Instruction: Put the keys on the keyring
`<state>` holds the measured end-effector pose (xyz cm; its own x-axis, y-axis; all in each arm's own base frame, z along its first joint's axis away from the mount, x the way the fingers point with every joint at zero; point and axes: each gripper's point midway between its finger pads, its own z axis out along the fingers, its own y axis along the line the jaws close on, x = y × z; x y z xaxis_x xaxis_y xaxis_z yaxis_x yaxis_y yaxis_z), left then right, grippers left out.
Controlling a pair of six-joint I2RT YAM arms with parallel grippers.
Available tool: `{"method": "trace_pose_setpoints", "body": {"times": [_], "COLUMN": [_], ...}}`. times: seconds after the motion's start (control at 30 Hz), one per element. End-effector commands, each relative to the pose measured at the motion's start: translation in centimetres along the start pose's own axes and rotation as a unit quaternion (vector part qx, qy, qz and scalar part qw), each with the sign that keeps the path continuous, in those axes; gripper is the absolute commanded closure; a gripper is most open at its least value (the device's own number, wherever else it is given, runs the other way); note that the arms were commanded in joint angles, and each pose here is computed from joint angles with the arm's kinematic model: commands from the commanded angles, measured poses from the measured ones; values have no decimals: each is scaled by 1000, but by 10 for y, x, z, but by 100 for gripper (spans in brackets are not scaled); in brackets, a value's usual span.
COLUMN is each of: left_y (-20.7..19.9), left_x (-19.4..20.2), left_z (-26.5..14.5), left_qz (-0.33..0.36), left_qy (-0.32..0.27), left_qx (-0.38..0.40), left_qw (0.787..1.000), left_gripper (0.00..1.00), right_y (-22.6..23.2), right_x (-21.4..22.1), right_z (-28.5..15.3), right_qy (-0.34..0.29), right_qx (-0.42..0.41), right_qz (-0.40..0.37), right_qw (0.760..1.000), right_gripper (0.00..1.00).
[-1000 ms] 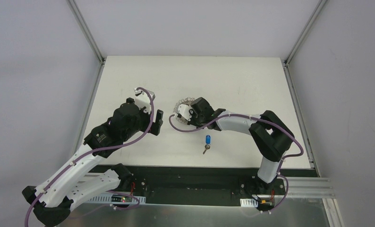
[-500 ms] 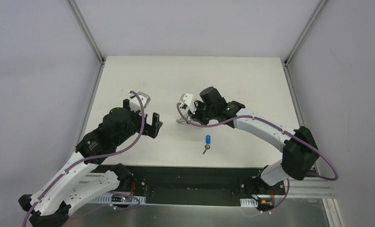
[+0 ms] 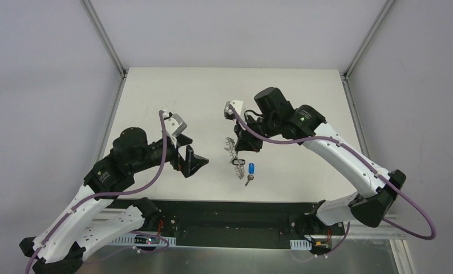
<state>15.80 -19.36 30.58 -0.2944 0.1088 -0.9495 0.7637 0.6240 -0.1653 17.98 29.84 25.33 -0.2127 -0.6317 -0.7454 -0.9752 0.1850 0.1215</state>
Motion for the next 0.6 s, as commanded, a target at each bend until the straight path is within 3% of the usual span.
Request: {"method": "trace_pose_setpoints", "body": {"times": [0.0, 0.27, 0.57], "left_y": [-37, -56, -71], "left_x": [-31, -45, -50], "left_z": [-2, 9, 14], "left_qz": [-7, -23, -36], "left_qy": [-42, -63, -65], "left_qx": [99, 157, 205], "left_qw": [994, 985, 976], "left_gripper": [0, 8, 25], "right_y": [38, 58, 78], "right_x": [-16, -30, -40], "right_z": [-24, -33, -36], "right_qy": [-4, 49, 56], "right_qx": [-64, -97, -107], "right_qz": [39, 108, 101], "right_qw": [997, 988, 987], "right_gripper": [100, 100, 100]}}
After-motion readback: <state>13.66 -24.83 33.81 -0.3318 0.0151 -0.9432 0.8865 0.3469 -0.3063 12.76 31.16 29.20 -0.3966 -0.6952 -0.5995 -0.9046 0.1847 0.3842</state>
